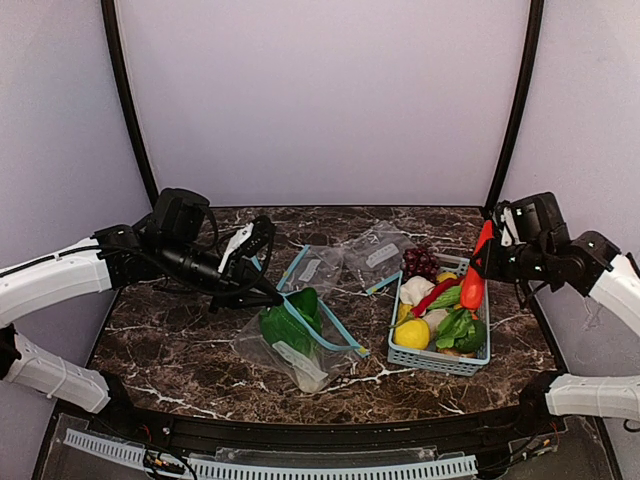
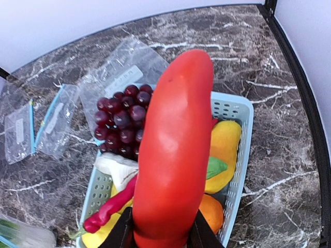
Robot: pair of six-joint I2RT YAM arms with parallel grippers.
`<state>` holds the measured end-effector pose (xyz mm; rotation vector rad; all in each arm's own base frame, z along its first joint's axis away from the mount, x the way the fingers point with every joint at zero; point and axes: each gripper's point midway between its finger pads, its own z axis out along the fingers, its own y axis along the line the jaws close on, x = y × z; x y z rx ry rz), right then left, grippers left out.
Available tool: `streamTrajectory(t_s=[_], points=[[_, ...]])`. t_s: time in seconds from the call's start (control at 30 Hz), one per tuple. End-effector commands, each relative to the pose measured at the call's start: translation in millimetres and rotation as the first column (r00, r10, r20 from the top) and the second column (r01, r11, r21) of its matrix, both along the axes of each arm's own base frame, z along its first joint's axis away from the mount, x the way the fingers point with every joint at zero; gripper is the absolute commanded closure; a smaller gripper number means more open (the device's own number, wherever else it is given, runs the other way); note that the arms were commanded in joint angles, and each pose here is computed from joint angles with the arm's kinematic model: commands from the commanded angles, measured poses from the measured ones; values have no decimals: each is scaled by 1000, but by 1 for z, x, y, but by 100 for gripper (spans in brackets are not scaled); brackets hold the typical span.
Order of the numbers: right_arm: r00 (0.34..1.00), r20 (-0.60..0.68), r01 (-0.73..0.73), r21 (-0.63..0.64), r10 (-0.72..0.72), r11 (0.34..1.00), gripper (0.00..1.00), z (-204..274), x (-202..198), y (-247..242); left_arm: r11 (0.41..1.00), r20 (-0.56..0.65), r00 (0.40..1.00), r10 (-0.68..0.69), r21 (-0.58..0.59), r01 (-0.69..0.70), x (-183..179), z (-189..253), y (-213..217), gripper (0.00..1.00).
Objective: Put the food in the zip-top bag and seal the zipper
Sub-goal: Pick up the fake vegetable from the bin, then place the fake vegetable in the zipper food storage bag.
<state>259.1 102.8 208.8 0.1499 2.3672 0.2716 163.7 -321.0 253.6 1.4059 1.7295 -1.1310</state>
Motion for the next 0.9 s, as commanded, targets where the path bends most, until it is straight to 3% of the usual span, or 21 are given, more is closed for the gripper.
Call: streamTrajectory(t_s=[0.0, 0.27, 0.53, 0.87], points=[[981, 162, -109, 14, 105, 994, 87, 44, 3, 9, 1000, 0, 1000, -13, -20, 13, -2, 1, 0, 99], [861, 394, -387, 94, 322, 917, 87, 89, -1, 77, 1000, -2, 1000, -17, -24, 17, -2, 2, 0, 99], [623, 656, -601, 54, 426, 797, 90, 128, -34, 167, 999, -5, 1000, -23, -23, 23, -3, 2, 0, 99], [435, 765, -709, -35, 475, 705, 93, 141, -59, 231, 999, -12, 1000, -29, -24, 28, -3, 2, -1, 99]])
